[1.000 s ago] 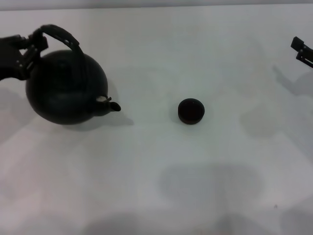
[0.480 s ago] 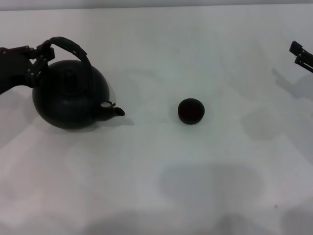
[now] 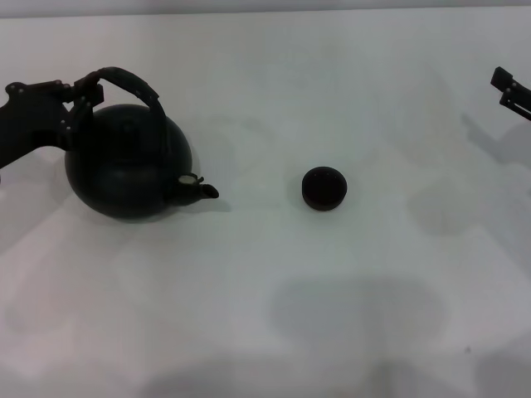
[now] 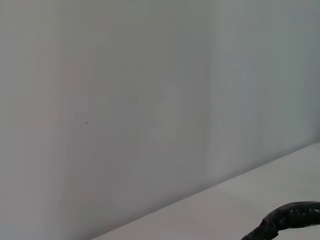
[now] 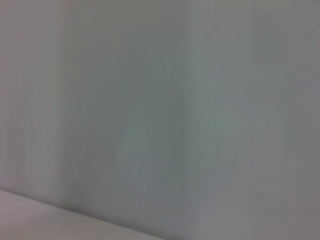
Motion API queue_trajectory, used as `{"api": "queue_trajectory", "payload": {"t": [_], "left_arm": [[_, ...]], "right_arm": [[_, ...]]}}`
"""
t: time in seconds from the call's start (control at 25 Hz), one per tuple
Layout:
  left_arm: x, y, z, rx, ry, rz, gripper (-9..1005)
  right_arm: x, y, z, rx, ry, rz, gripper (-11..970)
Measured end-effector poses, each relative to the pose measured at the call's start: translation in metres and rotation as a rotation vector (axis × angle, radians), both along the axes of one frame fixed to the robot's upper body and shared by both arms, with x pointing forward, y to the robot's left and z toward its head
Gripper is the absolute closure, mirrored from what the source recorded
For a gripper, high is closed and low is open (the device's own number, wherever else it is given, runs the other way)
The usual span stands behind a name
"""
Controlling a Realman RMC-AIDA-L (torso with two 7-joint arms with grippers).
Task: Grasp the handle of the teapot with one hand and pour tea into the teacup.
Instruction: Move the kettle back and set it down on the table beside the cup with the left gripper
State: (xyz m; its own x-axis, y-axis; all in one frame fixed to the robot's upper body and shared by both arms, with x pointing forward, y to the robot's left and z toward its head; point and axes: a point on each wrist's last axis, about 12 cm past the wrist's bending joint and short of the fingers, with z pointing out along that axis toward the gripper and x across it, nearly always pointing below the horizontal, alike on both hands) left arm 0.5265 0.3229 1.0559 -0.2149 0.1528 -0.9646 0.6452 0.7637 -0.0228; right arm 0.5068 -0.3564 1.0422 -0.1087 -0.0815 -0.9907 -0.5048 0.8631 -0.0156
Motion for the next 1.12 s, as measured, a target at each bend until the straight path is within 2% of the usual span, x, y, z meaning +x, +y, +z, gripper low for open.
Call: {"api": "queue_trajectory", "payload": {"t": [0.48,1.12], "left_arm": [[0.01,-0.009,-0.003,0.017,0.013,0.002,881],[0.01,-0.012,-0.005,0.024,0.025,-0.014,866]], "right_arm": [[0.001,-0.002,0.0,-0.006,0.001,-0.013,99],[0.003,-0.003,0.001,-0.01,0.0,-0.021,99]]}}
